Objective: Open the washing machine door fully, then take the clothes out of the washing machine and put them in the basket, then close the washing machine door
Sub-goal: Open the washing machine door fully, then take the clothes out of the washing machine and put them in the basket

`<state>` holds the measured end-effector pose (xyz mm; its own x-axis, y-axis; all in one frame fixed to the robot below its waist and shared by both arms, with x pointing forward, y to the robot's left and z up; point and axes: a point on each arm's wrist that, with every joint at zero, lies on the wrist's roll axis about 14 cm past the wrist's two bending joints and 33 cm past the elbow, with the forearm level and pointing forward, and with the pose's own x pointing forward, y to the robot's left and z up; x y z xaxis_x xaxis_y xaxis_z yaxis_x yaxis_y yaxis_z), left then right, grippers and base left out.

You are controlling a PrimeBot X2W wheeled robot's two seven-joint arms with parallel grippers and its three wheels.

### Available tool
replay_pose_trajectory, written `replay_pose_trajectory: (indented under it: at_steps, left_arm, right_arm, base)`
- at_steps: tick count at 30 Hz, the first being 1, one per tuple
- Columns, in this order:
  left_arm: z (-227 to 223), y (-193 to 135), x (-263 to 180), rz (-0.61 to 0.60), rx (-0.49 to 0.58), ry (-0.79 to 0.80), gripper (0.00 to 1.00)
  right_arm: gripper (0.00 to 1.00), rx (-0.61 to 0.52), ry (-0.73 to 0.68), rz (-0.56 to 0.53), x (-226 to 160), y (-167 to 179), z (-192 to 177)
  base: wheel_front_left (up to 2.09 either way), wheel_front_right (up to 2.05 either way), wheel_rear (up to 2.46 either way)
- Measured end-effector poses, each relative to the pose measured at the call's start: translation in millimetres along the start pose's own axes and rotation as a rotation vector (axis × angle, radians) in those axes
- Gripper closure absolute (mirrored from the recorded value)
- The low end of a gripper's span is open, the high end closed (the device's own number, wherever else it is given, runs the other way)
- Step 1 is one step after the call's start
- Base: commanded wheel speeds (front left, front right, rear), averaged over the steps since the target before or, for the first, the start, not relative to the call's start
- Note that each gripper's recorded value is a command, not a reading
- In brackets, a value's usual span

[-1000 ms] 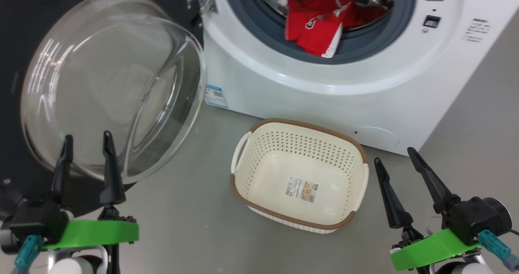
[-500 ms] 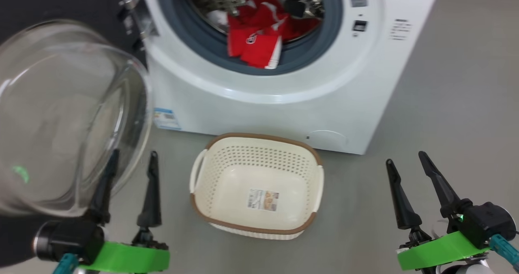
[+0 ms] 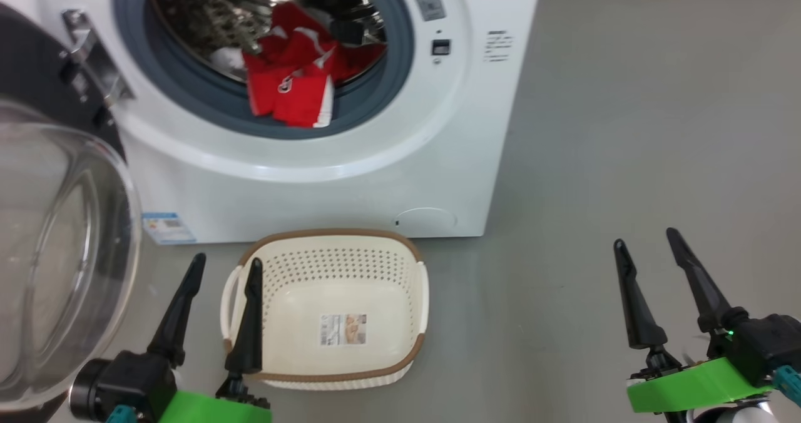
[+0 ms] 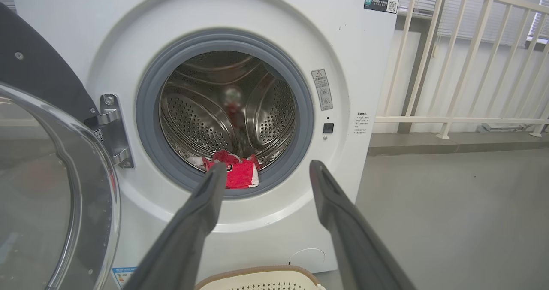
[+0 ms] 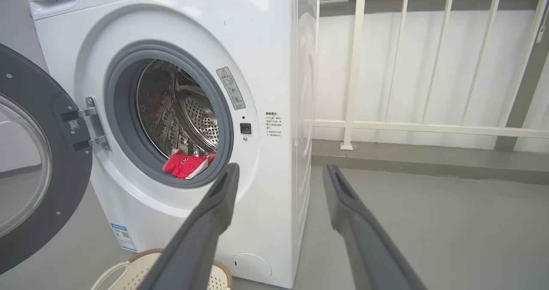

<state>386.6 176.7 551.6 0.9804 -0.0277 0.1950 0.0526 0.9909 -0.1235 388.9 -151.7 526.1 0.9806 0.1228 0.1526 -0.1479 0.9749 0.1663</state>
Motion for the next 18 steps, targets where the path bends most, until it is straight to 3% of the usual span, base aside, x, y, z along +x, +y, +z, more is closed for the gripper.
replay_pose_trajectory:
  at_steps: [9,18]
  left_arm:
    - [-8.3,-5.2,-9.0,0.010,-0.008,0.029,0.00]
    - [-10.1,-16.7,-22.9,-0.026,-0.008,0.043,0.00]
  right_arm:
    - [0.00,-0.033,-0.044,-0.096,-33.2,-27.7,20.2]
    - [0.00,-0.034,-0.044,-0.150,-64.2,-38.0,23.0]
  base:
    - [-0.10,0.04,0.06]
    - [-0.76,0.72,0.05]
